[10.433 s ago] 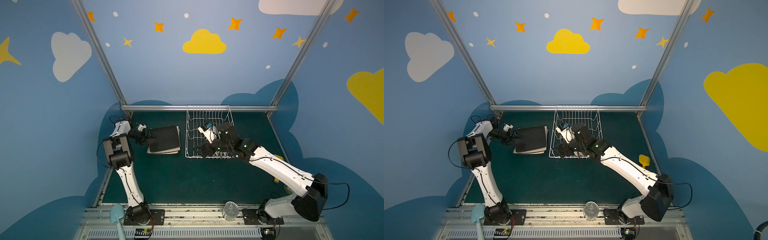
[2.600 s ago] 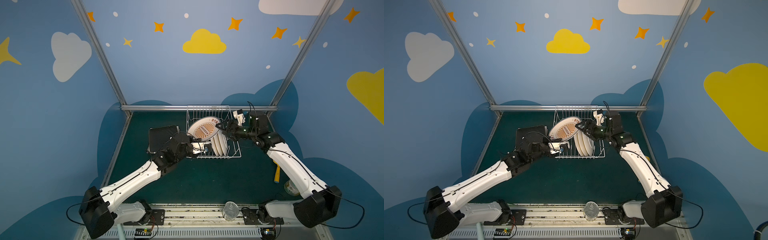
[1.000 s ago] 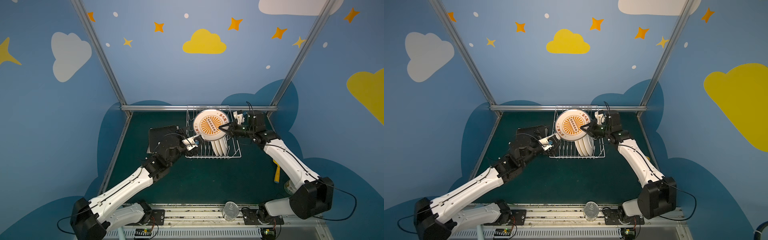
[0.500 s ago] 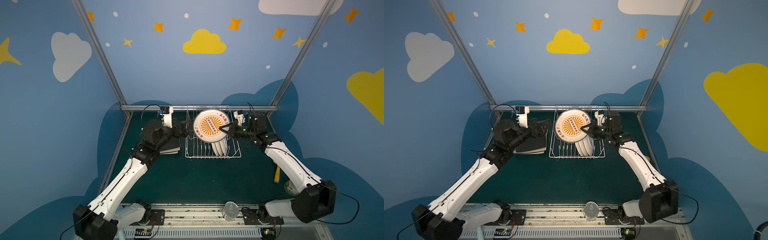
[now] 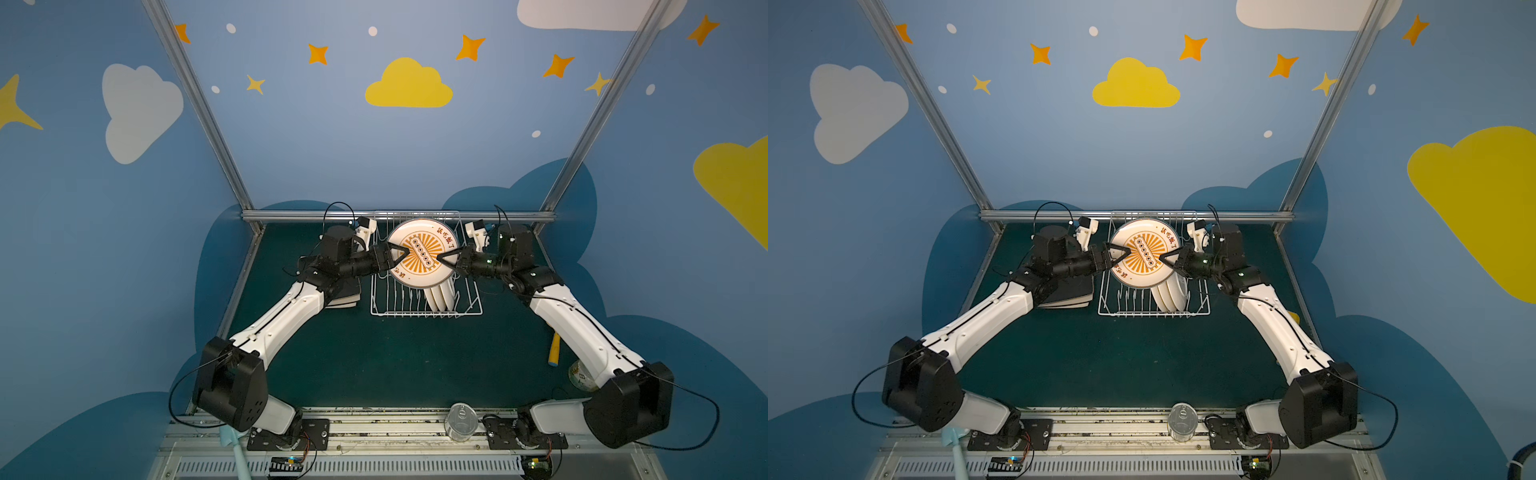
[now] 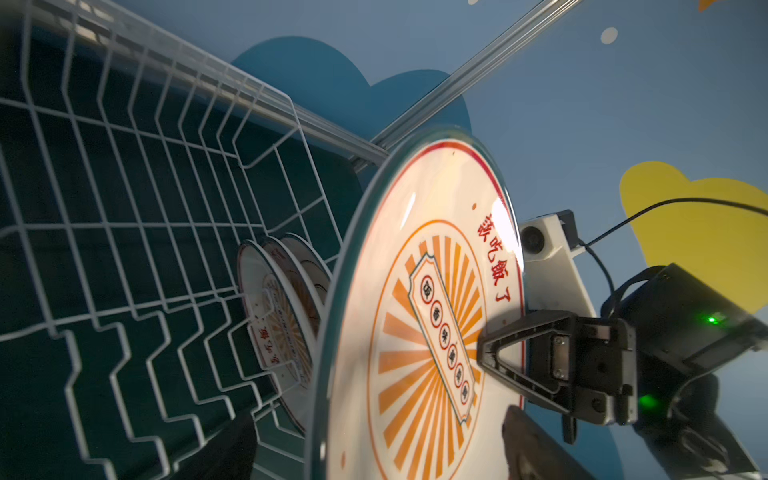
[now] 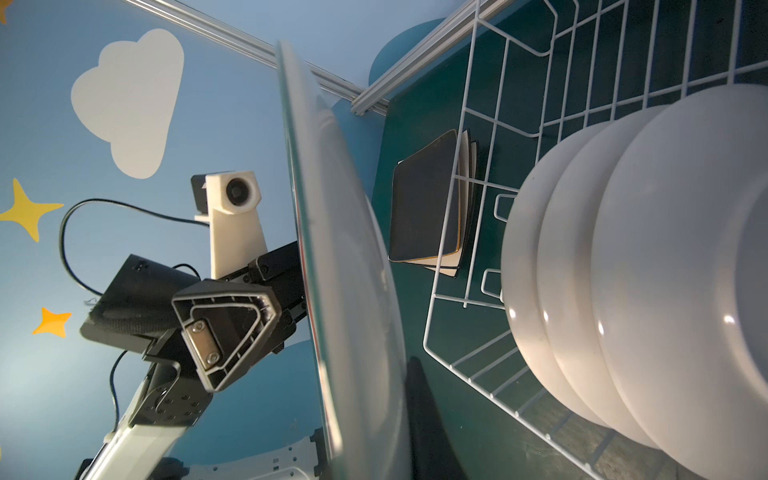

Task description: Unload the plates from the dish rack

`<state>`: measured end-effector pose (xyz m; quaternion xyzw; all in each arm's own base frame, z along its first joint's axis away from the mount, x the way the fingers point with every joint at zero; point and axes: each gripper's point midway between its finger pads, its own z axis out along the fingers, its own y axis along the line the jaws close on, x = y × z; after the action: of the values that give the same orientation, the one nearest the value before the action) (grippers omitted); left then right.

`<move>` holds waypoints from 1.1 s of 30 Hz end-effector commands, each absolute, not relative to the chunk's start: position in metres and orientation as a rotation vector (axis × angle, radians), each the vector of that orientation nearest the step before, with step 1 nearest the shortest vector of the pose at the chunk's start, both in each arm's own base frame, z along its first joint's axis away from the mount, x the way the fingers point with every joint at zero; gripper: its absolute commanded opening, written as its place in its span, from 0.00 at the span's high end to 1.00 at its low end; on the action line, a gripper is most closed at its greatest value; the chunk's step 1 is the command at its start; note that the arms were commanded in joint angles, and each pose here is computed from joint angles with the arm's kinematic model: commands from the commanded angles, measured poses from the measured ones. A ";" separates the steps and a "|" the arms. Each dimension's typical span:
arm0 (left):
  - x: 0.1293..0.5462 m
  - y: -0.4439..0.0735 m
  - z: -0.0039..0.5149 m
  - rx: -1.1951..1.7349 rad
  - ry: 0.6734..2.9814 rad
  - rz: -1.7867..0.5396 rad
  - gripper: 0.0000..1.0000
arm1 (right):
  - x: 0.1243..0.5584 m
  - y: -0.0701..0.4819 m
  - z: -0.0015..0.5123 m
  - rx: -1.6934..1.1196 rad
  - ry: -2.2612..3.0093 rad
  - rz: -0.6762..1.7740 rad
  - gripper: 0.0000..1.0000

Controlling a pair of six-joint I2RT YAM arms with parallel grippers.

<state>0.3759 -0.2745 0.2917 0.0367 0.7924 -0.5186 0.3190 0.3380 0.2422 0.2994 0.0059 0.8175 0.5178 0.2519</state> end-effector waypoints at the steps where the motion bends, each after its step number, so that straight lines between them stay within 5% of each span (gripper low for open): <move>1: 0.369 -0.285 0.313 0.165 2.039 -1.492 0.18 | 0.334 0.245 0.319 -0.071 2.141 1.438 1.00; 11: 0.368 -0.285 0.309 0.151 2.039 -1.582 0.67 | 0.339 0.250 0.306 -0.072 2.177 1.464 1.00; 19: 0.363 -0.288 0.309 0.206 2.060 -1.603 0.92 | 0.337 0.253 0.303 -0.094 2.196 1.478 0.99; 22: 0.364 -0.287 0.309 0.194 2.062 -1.598 0.97 | 0.336 0.253 0.303 -0.104 2.199 1.477 0.89; 33: 0.357 -0.269 0.311 0.153 2.102 -1.554 0.97 | 0.335 0.235 0.315 -0.196 2.210 1.278 0.20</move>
<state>0.3656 -0.2764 0.2813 0.0307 0.7900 -0.5677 0.2294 0.3377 0.2427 0.3018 -0.0483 0.8241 0.5017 0.2584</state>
